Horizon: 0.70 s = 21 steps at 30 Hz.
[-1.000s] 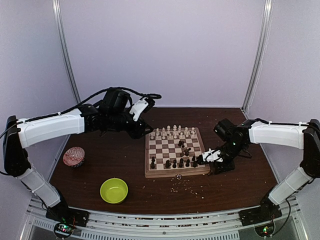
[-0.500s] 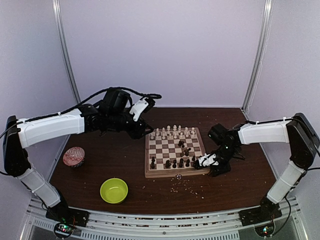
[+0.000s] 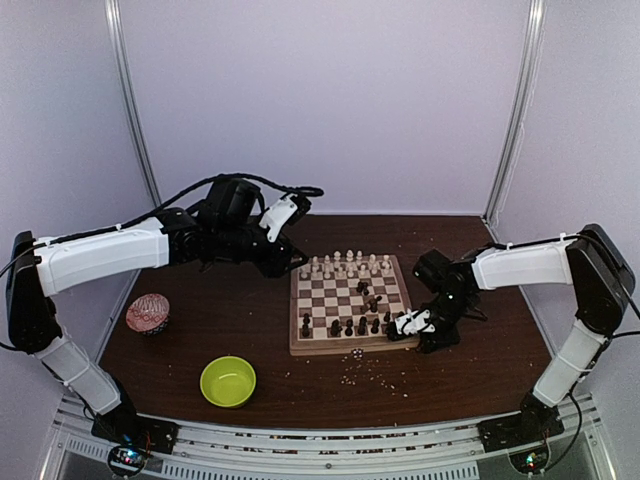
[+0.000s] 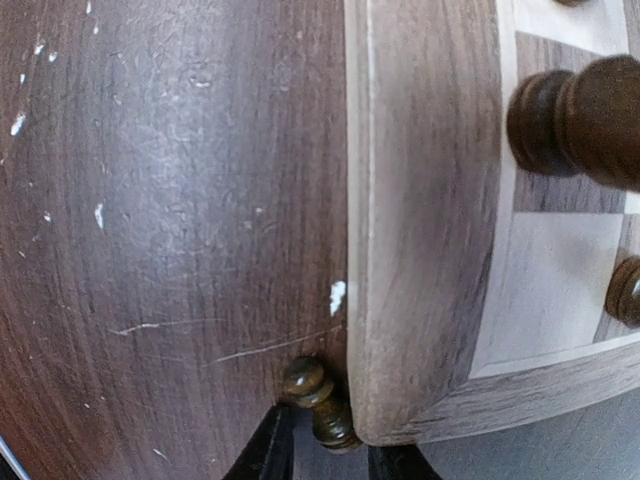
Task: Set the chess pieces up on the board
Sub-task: Pick up the pawn from the center of the board.
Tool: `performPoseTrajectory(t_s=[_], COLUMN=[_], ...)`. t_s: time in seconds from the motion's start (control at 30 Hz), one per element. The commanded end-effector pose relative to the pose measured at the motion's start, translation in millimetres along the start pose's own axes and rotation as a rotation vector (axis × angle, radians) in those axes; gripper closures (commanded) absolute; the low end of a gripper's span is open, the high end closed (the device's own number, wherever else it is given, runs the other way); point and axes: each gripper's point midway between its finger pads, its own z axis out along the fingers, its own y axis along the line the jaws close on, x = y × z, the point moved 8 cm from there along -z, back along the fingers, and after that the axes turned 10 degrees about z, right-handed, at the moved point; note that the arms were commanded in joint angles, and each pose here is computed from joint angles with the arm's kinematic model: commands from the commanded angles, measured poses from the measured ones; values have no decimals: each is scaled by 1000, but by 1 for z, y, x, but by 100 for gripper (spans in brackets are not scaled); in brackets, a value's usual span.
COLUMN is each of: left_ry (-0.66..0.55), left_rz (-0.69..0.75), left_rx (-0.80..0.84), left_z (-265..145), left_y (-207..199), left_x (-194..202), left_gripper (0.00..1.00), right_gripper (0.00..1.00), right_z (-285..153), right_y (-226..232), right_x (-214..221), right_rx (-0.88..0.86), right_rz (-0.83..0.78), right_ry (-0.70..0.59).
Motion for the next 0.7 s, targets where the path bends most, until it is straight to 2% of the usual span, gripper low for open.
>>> performPoseTrajectory(t_s=[0.0,0.67], left_ry=[-48,-59], left_rz=[-2,6], left_rx=[6,17], left_z=[1,-1], left_y=[-1,-2], left_x=[-6,-5], left_gripper=[53,54], right_gripper=[73,77], right_z=[2,13], right_y=[2,18], right_x=[1,4], right_rx=[17,51], right_rz=[-2,-4], right_ry=[24,73])
